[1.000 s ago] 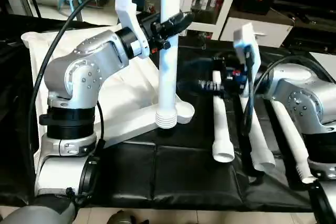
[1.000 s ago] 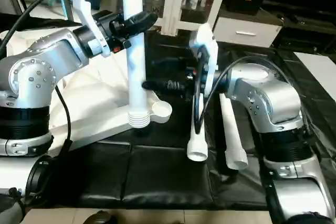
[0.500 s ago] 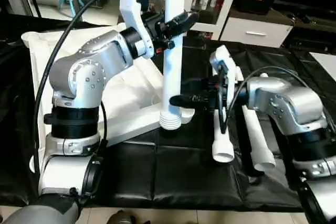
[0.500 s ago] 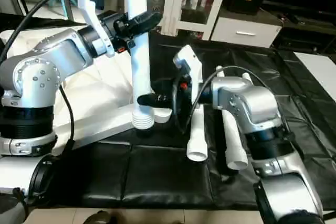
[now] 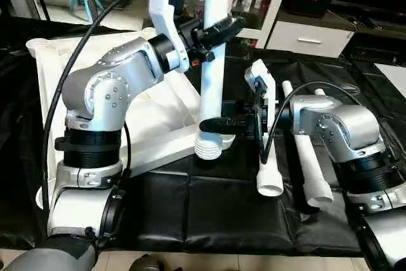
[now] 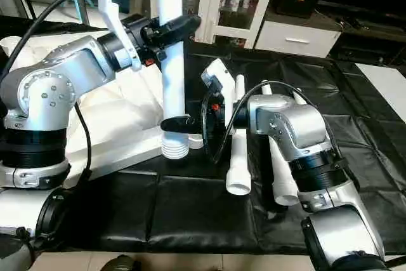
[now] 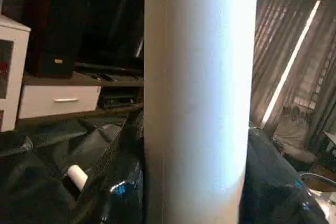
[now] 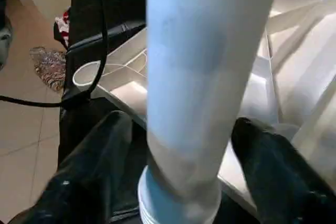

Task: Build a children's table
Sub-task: Insert table leg to table base

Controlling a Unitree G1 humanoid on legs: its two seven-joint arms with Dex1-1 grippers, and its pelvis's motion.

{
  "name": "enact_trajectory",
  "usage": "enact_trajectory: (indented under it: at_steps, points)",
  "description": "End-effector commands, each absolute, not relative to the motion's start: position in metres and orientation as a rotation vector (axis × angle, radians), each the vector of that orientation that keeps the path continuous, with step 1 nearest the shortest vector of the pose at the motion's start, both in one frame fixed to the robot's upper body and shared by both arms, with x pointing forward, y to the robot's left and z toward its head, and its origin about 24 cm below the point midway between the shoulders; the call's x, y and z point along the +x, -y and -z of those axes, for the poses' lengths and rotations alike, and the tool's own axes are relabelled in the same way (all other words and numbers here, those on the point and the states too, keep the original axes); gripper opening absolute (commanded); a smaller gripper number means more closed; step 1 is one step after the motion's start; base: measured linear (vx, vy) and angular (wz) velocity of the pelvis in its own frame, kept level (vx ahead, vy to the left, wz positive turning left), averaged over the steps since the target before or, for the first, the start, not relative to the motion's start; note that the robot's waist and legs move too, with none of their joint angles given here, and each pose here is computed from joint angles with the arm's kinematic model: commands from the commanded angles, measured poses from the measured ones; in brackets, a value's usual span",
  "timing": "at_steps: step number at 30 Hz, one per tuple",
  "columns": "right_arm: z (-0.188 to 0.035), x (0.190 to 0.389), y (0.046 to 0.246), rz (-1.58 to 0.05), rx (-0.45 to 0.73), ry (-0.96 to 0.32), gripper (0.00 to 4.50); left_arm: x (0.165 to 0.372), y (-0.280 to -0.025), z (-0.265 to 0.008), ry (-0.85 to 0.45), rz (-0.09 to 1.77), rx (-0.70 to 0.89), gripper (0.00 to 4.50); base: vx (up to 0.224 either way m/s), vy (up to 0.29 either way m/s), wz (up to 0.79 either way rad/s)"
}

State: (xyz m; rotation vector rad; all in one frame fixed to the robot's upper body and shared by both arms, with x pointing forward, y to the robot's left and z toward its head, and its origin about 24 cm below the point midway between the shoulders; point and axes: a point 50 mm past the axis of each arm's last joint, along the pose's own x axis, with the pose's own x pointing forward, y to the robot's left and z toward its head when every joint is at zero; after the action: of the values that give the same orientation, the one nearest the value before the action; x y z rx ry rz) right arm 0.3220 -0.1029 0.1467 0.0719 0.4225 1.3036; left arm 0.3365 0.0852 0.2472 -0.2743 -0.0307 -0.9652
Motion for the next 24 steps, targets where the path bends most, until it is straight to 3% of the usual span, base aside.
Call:
enact_trajectory:
  at_steps: [1,12,24]
  points:
    - [-0.1484,0.3235,0.1027,-1.305,0.04,-0.422,2.85,0.3295,-0.0756,-0.2551,0.045,1.032,-0.248,1.72,0.0,0.0,0.0]
    - [-0.1444,0.3227,0.1008,-1.334,0.026,-0.439,1.95,0.3262,-0.0687,-0.2534,0.031,1.071,-0.24,1.72,0.0,0.0,0.0]
    - [-0.1418,0.3201,0.099,-1.368,0.032,-0.434,1.86,0.3257,-0.066,-0.254,0.03,1.084,-0.244,1.72,0.0,0.0,0.0]
